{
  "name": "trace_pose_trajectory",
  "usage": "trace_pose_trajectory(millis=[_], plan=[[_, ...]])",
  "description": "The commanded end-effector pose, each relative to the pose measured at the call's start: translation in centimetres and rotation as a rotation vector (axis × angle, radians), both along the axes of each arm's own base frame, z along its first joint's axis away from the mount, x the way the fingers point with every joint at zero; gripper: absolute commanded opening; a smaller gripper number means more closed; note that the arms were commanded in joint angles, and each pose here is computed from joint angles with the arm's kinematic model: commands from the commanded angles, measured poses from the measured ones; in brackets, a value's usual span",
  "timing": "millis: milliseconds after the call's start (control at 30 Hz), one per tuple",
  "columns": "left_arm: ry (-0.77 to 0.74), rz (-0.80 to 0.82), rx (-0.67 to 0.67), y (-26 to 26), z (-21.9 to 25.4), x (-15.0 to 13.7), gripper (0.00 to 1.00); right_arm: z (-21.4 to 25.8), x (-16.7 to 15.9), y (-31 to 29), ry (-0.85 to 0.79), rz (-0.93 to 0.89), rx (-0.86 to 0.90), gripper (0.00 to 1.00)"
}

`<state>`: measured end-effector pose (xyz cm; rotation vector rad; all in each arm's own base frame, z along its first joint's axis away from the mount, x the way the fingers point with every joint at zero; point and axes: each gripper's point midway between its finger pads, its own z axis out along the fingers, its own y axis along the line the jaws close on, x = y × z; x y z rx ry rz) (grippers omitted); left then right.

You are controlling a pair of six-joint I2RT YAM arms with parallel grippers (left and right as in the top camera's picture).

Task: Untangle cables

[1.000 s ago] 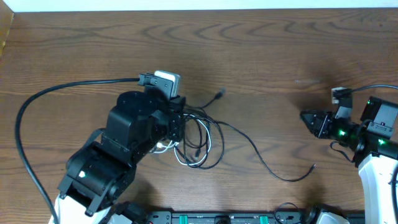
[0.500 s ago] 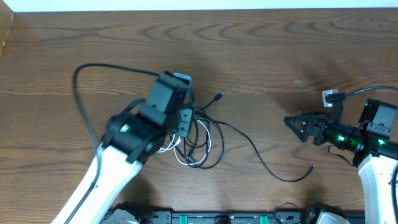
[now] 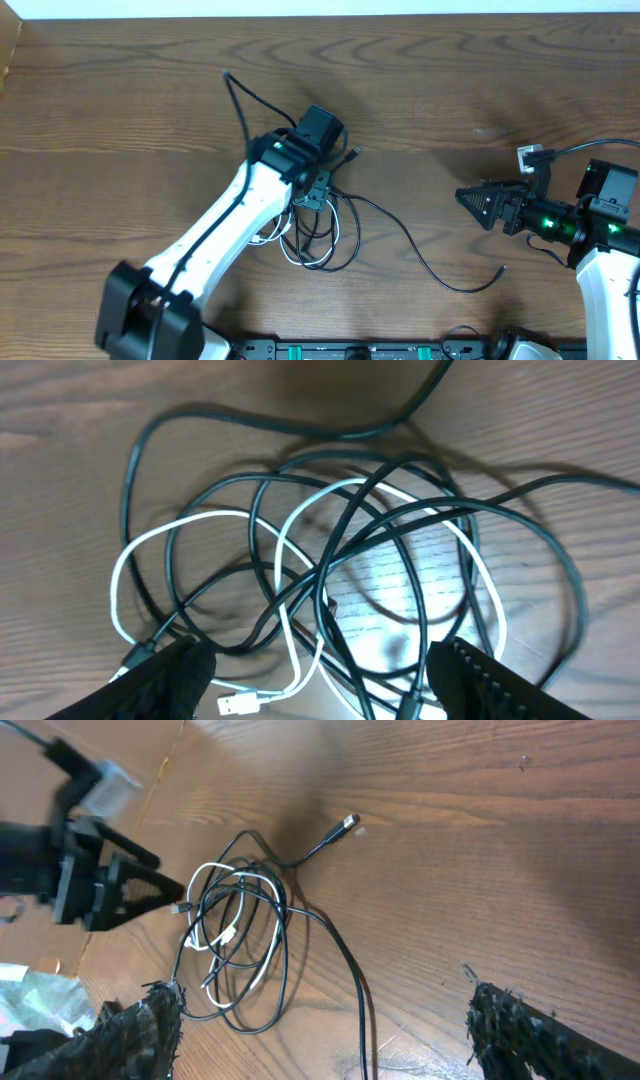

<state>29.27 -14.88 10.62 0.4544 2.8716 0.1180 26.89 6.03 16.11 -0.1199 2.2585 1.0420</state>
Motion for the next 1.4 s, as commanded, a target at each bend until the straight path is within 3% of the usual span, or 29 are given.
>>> trace_pose_trajectory(millis=[0, 833, 1000, 1200, 1367], plan=[[0.01, 0.005, 0.025, 0.0, -0.8, 0.5, 0.73, 0.1, -0.1, 0.1, -0.013, 0.013, 0.008, 0.89], [0.03, 0.005, 0.037, -0.5, -4.5, 1.4, 0.72, 0.0, -0.2, 0.2, 0.0, 0.013, 0.012, 0.86], [0.022, 0.005, 0.032, -0.5, -4.9, 1.4, 0.53, -0.1, -0.2, 0.1, 0.002, 0.008, 0.003, 0.86], [0.028, 0.005, 0.035, -0.4, -5.1, 1.3, 0.42, -0.2, -0.3, 0.1, 0.01, 0.006, 0.002, 0.85], [0.039, 0.004, 0.037, -0.3, -5.4, 0.9, 0.42, -0.2, -0.3, 0.1, 0.01, 0.006, 0.002, 0.85]])
